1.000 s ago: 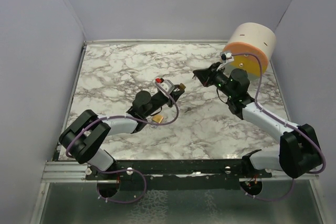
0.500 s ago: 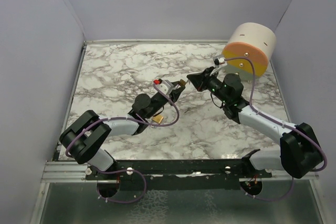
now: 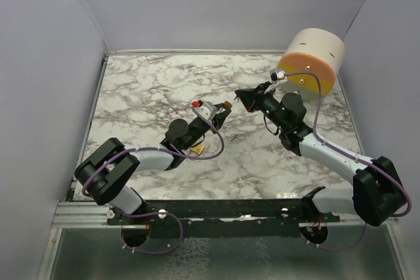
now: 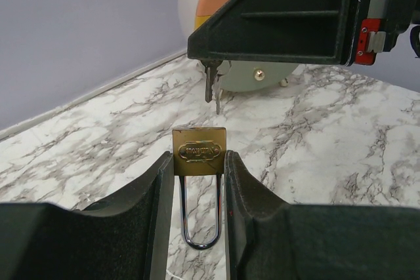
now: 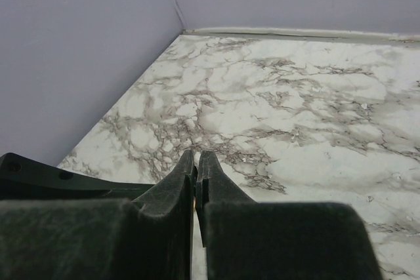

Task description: Unlock with the key

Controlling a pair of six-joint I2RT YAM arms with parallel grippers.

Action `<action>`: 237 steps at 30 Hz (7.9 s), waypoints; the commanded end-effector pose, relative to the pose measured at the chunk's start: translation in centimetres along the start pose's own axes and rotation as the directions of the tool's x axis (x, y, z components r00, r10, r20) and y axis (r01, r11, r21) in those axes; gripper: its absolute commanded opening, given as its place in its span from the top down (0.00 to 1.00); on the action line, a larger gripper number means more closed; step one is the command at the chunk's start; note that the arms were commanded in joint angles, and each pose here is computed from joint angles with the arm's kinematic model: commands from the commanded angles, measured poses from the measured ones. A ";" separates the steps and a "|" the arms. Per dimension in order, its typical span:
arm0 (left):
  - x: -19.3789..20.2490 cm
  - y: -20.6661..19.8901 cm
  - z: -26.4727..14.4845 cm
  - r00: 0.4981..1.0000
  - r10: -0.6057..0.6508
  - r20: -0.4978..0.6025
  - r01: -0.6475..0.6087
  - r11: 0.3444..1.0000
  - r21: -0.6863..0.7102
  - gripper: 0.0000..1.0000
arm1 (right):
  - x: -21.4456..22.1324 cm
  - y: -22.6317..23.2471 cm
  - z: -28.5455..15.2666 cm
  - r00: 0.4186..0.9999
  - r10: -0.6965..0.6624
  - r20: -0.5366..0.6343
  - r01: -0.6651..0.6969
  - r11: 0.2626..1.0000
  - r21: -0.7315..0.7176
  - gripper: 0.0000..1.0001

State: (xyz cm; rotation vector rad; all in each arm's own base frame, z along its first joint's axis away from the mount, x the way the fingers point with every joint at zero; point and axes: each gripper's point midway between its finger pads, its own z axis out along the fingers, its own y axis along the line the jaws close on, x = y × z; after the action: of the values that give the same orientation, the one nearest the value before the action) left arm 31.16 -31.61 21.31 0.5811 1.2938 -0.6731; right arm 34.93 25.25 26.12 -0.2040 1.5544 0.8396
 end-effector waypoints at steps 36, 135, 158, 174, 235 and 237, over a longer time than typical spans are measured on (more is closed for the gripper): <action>-2.3 -0.5 0.8 0.997 0.023 0.072 -0.024 1.000 0.005 1.00 | 1.2 1.8 -0.1 0.999 0.033 -0.009 -0.034 0.998 -0.053 0.99; -8.3 1.5 1.1 0.956 0.098 0.275 -0.066 0.990 -0.122 1.00 | 4.0 3.1 -1.0 0.976 0.096 -0.194 -0.113 0.990 -0.081 0.99; -8.6 0.0 1.4 0.931 0.151 0.331 -0.141 0.989 -0.054 1.00 | 5.9 3.0 -0.3 0.946 0.163 -0.281 -0.184 0.982 -0.050 0.99; -9.1 -0.8 1.8 0.921 0.170 0.351 -0.176 0.984 -0.015 1.00 | 6.3 2.8 0.3 0.951 0.098 -0.294 -0.126 0.989 -0.079 0.99; -6.5 -2.2 -2.7 0.913 0.147 0.381 -0.178 0.983 0.045 1.00 | 1.3 0.8 -2.9 0.990 0.029 0.142 -0.022 0.999 -0.048 0.99; -6.4 -2.3 -2.7 0.913 0.146 0.381 -0.180 0.982 0.055 1.00 | 1.2 0.8 -2.9 0.989 0.024 0.145 -0.017 0.999 -0.048 0.99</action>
State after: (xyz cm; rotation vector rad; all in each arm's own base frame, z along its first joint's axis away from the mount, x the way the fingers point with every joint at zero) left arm 28.78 -30.73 21.52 0.6280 1.1011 -0.6250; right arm 31.78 24.86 23.87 -0.1654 1.4662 0.9125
